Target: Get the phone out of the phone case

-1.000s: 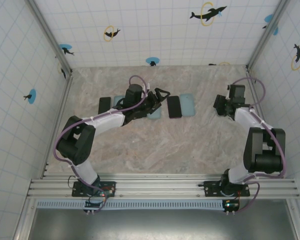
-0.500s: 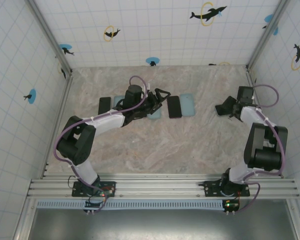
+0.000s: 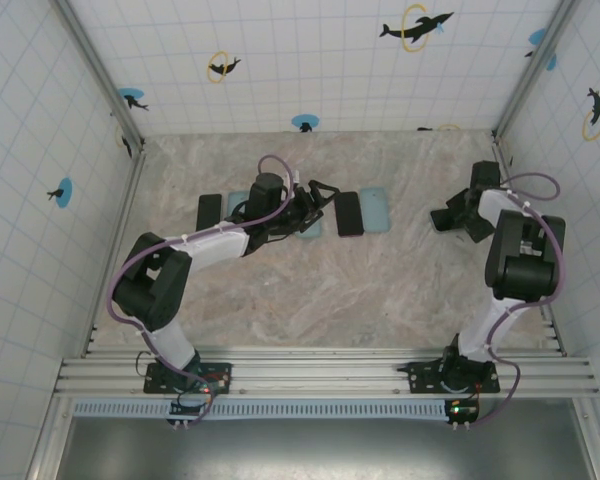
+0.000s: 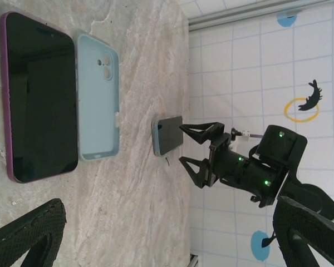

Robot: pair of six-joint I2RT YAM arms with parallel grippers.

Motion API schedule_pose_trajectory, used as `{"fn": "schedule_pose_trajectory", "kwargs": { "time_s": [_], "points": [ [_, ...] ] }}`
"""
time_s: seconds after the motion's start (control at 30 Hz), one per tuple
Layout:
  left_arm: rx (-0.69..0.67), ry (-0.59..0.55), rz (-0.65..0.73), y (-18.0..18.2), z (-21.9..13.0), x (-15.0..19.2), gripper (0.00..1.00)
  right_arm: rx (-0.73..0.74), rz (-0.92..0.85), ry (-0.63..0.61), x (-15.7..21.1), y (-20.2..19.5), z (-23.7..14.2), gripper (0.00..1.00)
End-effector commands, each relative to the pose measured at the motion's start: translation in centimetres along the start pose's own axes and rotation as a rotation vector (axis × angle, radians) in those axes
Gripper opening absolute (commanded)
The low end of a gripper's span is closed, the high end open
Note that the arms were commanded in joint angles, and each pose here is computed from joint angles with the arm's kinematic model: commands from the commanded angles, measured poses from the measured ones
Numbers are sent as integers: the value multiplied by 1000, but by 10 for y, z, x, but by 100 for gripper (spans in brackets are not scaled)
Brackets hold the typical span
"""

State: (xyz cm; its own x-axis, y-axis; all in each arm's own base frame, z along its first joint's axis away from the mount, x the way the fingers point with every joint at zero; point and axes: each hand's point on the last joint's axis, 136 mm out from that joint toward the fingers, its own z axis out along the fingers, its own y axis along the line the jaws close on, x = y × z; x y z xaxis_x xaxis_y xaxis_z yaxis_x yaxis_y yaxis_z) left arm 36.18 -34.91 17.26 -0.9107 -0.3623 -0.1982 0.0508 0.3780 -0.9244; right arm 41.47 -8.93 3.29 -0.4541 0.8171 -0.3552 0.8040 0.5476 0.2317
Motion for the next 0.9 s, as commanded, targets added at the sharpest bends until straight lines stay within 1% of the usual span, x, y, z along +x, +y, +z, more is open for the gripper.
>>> {"fn": "schedule_pose_trajectory", "kwargs": {
  "time_s": [0.0, 0.3, 0.67, 0.87],
  "points": [
    [49, -1, 29, -19, -5, -1, 98, 13, 45, 18, -3, 4, 8, 91],
    [48, 6, 28, -19, -3, -2, 98, 39, 23, 36, -4, 19, 22, 90],
    [55, 17, 27, -19, -2, -4, 98, 266, -55, 45, 4, 4, 29, 90],
    [54, 27, 33, -19, -1, -2, 98, 299, -40, 92, 17, 2, 35, 90]
  ]
}}
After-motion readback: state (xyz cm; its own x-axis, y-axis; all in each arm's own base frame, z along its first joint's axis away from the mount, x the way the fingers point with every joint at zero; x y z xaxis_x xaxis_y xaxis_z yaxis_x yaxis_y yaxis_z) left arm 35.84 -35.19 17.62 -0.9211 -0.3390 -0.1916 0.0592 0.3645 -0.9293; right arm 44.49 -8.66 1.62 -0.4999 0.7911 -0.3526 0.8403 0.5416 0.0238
